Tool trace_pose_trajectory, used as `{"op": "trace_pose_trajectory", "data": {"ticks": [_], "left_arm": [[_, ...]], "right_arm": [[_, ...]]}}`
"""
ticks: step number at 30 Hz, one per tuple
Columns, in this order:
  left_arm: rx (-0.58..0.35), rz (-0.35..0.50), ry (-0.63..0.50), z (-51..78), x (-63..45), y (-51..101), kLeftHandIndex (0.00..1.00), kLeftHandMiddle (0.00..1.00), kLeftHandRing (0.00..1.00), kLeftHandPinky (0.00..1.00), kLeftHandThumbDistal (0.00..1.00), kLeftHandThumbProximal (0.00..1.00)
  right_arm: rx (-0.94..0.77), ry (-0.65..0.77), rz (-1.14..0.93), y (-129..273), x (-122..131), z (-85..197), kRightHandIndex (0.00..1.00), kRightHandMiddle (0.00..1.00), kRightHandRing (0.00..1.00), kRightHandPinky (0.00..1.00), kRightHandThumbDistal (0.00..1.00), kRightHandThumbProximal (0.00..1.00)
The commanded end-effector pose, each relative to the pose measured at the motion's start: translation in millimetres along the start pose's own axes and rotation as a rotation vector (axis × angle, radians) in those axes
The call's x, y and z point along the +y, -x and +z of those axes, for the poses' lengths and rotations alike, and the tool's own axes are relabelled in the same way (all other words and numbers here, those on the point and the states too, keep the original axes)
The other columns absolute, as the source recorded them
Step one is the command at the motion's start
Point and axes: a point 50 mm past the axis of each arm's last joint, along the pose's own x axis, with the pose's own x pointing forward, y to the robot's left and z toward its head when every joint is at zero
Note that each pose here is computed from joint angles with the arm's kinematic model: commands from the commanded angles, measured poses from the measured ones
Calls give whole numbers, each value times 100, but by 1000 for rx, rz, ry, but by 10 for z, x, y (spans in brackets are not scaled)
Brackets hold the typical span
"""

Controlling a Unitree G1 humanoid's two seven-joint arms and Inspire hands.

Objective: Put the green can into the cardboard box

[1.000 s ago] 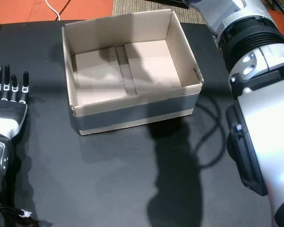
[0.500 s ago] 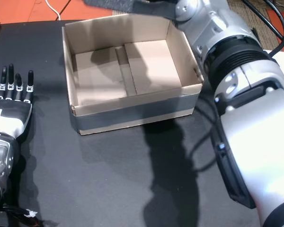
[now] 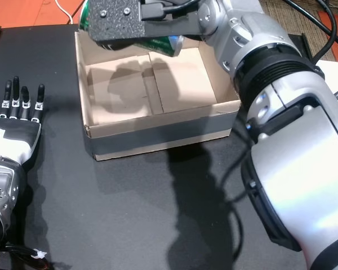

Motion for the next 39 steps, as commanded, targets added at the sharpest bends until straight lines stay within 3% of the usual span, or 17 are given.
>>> {"op": "trace_pose_trajectory", "data": {"ticks": [1, 4, 9, 13, 16, 20, 24, 25, 26, 27, 29, 39], "left_arm": [[21, 50, 14, -71, 141, 53, 63, 29, 45, 76, 86, 87], [21, 54, 8, -72, 142, 52, 63, 29, 44, 76, 86, 88], [21, 55, -1, -73, 143, 53, 63, 31, 46, 76, 87, 87], [22, 53, -4, -72, 142, 53, 63, 31, 47, 80, 86, 90], [22, 53, -6, -69, 143, 53, 62, 31, 45, 78, 87, 90], [15, 49, 1, -66, 143, 54, 61, 32, 47, 78, 86, 91], [15, 55, 1, -58, 144, 52, 60, 32, 45, 76, 86, 90], [15, 56, 2, -56, 145, 52, 60, 31, 45, 75, 86, 89], [14, 53, 3, -54, 147, 53, 61, 31, 45, 74, 85, 89], [13, 52, 3, -52, 148, 54, 61, 30, 44, 75, 85, 89], [11, 57, -3, -49, 148, 53, 60, 28, 43, 75, 85, 89], [2, 61, 9, -39, 147, 51, 54, 26, 42, 78, 86, 88]], "right_arm": [[-8, 16, -25, 30, -121, 40, 18, 23, 35, 42, 11, 62], [5, -4, 5, 20, -69, 11, 13, 21, 32, 37, 4, 60], [15, -34, 45, 5, 29, -40, 2, 13, 25, 30, 5, 55], [24, -45, 36, 7, 47, -77, 2, 13, 24, 29, 11, 53], [18, -38, 13, 11, 45, -95, 13, 21, 29, 35, 16, 56], [19, -26, 26, 12, 53, -97, 38, 42, 49, 58, 35, 61], [22, -11, 46, 11, 62, -93, 60, 64, 72, 81, 69, 76], [23, -17, 54, 12, 62, -94, 66, 72, 79, 87, 86, 81], [25, -25, 65, 13, 62, -93, 73, 79, 86, 91, 96, 83], [28, -36, 76, 14, 61, -93, 80, 85, 89, 95, 99, 83], [32, -46, 88, 16, 59, -92, 87, 90, 92, 96, 100, 81], [38, -52, 92, 19, 49, -94, 89, 92, 95, 95, 100, 79]]}}
